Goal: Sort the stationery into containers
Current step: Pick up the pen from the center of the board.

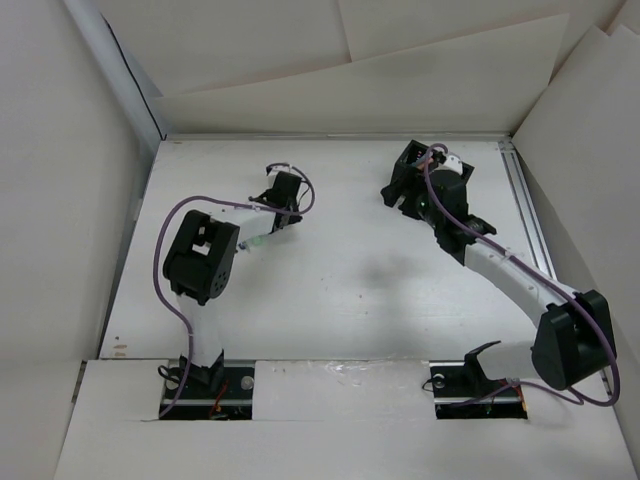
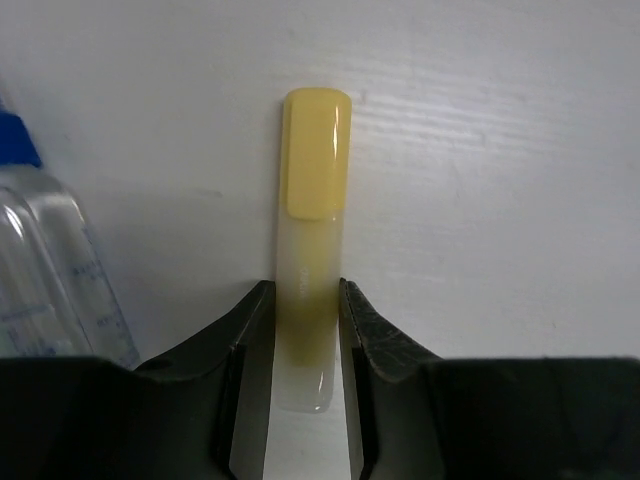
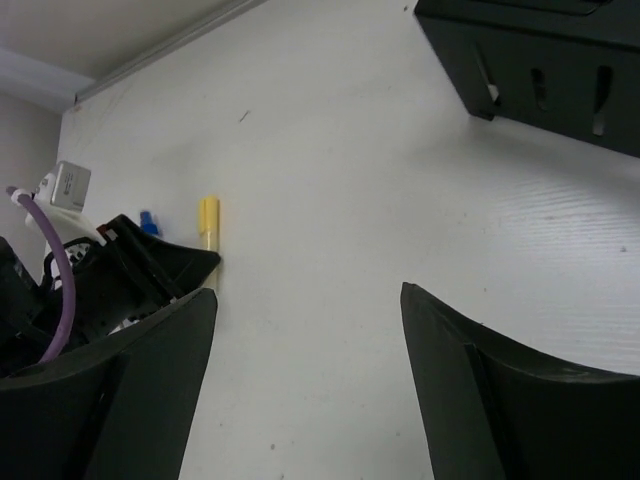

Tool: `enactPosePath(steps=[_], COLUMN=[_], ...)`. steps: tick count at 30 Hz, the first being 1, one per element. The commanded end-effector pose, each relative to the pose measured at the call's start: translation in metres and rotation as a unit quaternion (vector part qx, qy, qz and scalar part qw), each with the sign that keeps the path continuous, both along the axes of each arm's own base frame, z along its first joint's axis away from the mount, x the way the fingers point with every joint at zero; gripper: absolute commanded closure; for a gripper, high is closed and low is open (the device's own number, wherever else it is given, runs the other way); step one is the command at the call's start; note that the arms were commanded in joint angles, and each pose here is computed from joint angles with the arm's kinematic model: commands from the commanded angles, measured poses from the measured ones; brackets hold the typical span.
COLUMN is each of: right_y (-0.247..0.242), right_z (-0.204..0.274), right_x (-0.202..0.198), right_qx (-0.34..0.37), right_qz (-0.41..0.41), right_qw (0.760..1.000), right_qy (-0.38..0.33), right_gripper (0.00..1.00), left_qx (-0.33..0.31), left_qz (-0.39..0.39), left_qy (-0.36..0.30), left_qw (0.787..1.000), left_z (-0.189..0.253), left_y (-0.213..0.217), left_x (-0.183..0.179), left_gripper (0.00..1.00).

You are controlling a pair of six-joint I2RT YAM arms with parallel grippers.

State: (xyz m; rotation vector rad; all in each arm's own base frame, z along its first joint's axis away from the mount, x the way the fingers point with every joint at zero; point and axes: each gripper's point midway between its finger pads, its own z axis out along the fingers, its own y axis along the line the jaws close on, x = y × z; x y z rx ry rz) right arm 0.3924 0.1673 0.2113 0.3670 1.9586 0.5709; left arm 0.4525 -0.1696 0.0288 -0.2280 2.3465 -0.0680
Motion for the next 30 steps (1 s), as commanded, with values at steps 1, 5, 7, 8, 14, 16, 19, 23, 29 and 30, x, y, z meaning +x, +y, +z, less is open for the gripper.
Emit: enactPosePath(steps=[1,5,7,8,14,16,19,23,29,30], right_y=[0.024,0.048,0.053,0.056,0.077,0.094,0.104,0.121,0.133,0.138], right_z=[0.014,0.005,0.002,-0.001,-0.008,-0.008,-0.008,-0.016,-0.029,-0.027], right_x=[0.006,0.006,0.006,0.007,0.005,-0.003,-0.004,-0.004,0.008,0.009], right_qx=[0.017,0.025,0.029,0.03,0.053,0.058,0.077,0.085,0.095,0.095], right_qz=[0.062,0.128,0.141,0.146,0.188,0.217,0.227,0.237,0.232,0.237], right_qw=[0.998,0.991,0.99,0.989,0.981,0.974,0.971,0.967,0.967,0.966], right_qy=[-0.021,-0.004,0.002,0.004,0.016,0.021,0.026,0.034,0.046,0.045], right_gripper=[0.2,0.18,0.18,0.18,0.48,0.91,0.77,0.23,0.18,0.18], left_qx=[-0.081,-0.141,-0.159,-0.168,-0.209,-0.214,-0.229,-0.244,-0.26,-0.26], left_qz=[-0.063,-0.104,-0.124,-0.14,-0.212,-0.23,-0.254,-0.266,-0.283,-0.283], left_qy=[-0.019,-0.044,-0.06,-0.063,-0.09,-0.092,-0.094,-0.102,-0.094,-0.094], left_qw=[0.995,0.984,0.978,0.974,0.951,0.945,0.935,0.927,0.919,0.919], left_z=[0.031,0.051,0.062,0.066,0.09,0.094,0.099,0.104,0.103,0.102], left_y=[-0.032,-0.05,-0.057,-0.065,-0.097,-0.104,-0.113,-0.119,-0.124,-0.124], left_x=[-0.02,-0.04,-0.05,-0.057,-0.084,-0.091,-0.099,-0.1,-0.109,-0.109], left_gripper=[1.0,1.0,1.0,1.0,1.0,1.0,1.0,1.0,1.0,1.0])
